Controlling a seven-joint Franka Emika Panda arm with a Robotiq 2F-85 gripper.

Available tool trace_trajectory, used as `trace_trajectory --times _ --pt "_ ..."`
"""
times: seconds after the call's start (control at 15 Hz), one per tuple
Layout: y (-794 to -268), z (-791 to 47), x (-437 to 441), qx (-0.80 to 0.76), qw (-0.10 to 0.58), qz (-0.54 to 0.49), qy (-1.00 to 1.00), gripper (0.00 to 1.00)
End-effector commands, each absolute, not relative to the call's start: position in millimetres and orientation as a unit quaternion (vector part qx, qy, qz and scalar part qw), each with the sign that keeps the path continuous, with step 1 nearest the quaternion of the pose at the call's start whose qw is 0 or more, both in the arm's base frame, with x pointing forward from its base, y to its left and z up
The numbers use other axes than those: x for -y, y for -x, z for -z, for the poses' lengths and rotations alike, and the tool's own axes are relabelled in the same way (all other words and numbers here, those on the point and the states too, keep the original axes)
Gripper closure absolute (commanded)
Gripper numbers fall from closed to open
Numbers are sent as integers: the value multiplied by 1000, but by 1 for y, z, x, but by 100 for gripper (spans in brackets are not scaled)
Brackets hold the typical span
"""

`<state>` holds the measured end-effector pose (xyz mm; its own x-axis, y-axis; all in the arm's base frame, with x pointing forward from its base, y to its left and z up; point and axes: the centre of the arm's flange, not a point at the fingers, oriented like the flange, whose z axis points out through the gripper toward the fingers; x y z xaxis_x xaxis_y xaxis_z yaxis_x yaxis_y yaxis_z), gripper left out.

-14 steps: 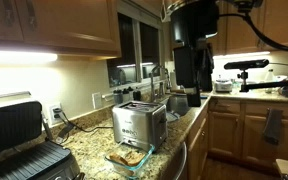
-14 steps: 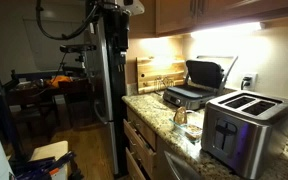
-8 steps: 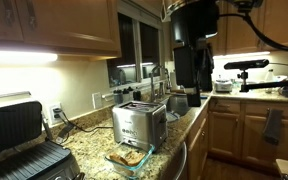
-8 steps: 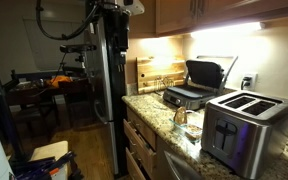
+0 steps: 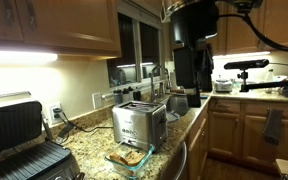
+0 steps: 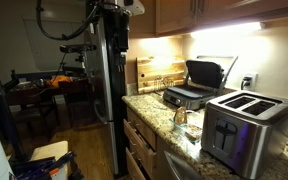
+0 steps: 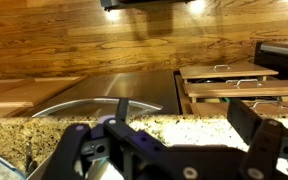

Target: Put a slice of bread into the toaster

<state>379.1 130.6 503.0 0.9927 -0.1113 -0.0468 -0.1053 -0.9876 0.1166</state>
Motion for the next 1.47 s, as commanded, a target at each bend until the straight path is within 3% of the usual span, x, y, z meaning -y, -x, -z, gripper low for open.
trace_trajectory --times 0.0,1.4 --pt "-383 -500 -133 52 64 29 -996 0" --pt "-456 -454 -148 32 94 82 -992 0"
